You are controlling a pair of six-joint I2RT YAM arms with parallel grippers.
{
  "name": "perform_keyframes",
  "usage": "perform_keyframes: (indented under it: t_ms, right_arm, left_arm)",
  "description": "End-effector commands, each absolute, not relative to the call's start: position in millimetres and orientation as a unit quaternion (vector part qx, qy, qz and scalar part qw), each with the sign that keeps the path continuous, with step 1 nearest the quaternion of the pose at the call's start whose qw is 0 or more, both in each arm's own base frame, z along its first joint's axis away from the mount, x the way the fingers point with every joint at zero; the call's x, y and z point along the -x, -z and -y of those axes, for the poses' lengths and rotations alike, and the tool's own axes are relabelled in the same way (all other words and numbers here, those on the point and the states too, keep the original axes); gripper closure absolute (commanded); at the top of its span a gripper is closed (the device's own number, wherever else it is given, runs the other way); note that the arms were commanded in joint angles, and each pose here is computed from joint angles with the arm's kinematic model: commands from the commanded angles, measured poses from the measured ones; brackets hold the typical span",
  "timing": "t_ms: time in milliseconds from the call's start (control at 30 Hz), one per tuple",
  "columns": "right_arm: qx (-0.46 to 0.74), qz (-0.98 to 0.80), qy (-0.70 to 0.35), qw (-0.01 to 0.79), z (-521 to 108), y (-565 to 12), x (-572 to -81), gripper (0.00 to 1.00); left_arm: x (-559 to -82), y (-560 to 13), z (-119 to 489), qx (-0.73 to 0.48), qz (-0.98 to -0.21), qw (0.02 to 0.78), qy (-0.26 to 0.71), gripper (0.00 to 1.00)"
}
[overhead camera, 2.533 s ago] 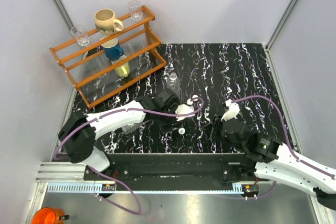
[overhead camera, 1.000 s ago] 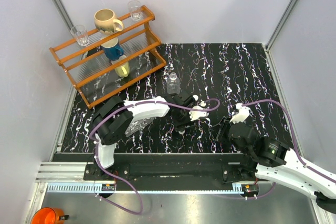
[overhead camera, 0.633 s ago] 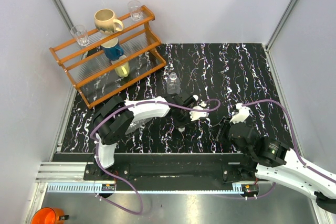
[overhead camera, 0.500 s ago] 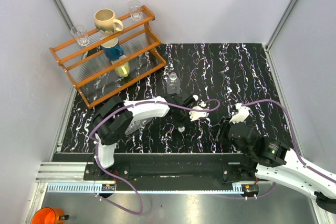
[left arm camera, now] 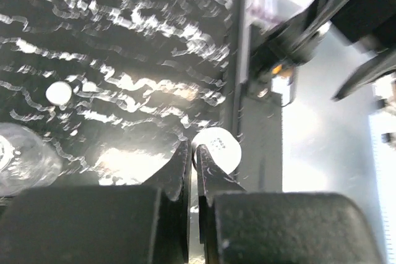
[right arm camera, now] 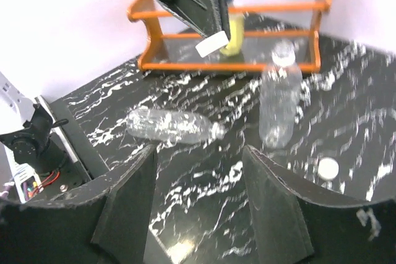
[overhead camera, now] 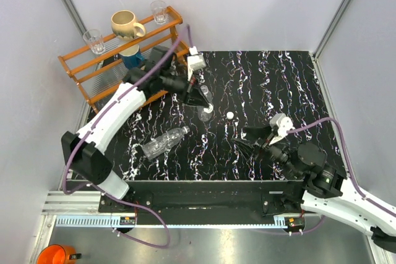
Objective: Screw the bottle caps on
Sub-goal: Pick up the bottle cap from the center of the board.
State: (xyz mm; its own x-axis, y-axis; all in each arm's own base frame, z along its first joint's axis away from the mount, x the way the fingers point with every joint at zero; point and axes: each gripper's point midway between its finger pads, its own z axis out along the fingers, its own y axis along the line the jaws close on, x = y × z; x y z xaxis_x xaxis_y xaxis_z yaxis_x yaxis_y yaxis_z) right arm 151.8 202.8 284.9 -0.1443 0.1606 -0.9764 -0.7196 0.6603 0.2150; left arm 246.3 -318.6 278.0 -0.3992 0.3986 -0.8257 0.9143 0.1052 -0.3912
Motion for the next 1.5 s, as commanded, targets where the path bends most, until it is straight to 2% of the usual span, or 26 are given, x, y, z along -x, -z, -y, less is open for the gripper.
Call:
perform_keyframes:
  t_ms: [0,33,67,100,133,167,200,233,267,300,333,367,567,900,1233,1467]
  right_arm:
    - [0.292,-0.534,-0.354,0.710,-228,-369,-151,0.34]
    - [0.303,-0.521,-0.358,0.712,-234,-374,-149,0.34]
    - [0.310,-0.521,-0.351,0.713,-241,-374,-154,0.32]
    - [0.310,-0.498,-0.344,0.733,-241,-389,-155,0.32]
    - [0.313,-0.493,-0.337,0.738,-247,-389,-159,0.31]
    - [0.321,-0.481,-0.323,0.749,-249,-392,-163,0.30]
    - [0.312,-0.465,-0.316,0.766,-248,-405,-166,0.30]
    - [0.315,-0.466,-0.305,0.768,-255,-404,-172,0.30]
    - [0.321,-0.456,-0.286,0.779,-255,-408,-176,0.30]
    - [0.308,-0.439,-0.279,0.797,-252,-421,-178,0.30]
    - [0.310,-0.432,-0.274,0.801,-254,-423,-179,0.29]
    - [0.313,-0.419,-0.260,0.812,-253,-429,-179,0.29]
    - [0.325,-0.393,-0.246,0.825,-255,-442,-169,0.27]
    - [0.347,-0.357,-0.223,0.838,-288,-447,-149,0.31]
    - [0.293,-0.339,-0.183,0.875,-280,-458,-159,0.35]
    - [0.308,-0.350,-0.178,0.867,-287,-449,-162,0.38]
  left_arm:
    - [-189,-361,306,-0.458,-0.577,0.205,0.645,0.96]
    - [-179,-364,302,-0.431,-0.584,0.156,0.670,0.96]
    - [-180,-375,304,-0.460,-0.549,0.194,0.671,0.96]
    - [-177,-381,303,-0.463,-0.539,0.200,0.674,0.96]
    - [-168,-382,298,-0.430,-0.562,0.152,0.690,0.96]
    - [-169,-395,299,-0.462,-0.527,0.193,0.686,0.96]
    - [-163,-403,296,-0.424,-0.553,0.149,0.701,0.96]
    - [-165,-400,297,-0.406,-0.556,0.153,0.709,0.96]
    - [-157,-416,293,-0.457,-0.497,0.224,0.703,0.97]
    - [-149,-427,289,-0.414,-0.521,0.168,0.727,0.96]
    - [-146,-431,287,-0.434,-0.480,0.206,0.733,0.96]
    - [-144,-438,285,-0.428,-0.481,0.201,0.738,0.96]
    - [-149,-437,285,-0.416,-0.485,0.207,0.741,0.96]
    - [-157,-432,290,-0.393,-0.488,0.201,0.753,0.96]
    - [-158,-429,290,-0.390,-0.490,0.201,0.753,0.96]
    - [-157,-429,290,-0.389,-0.489,0.202,0.754,0.96]
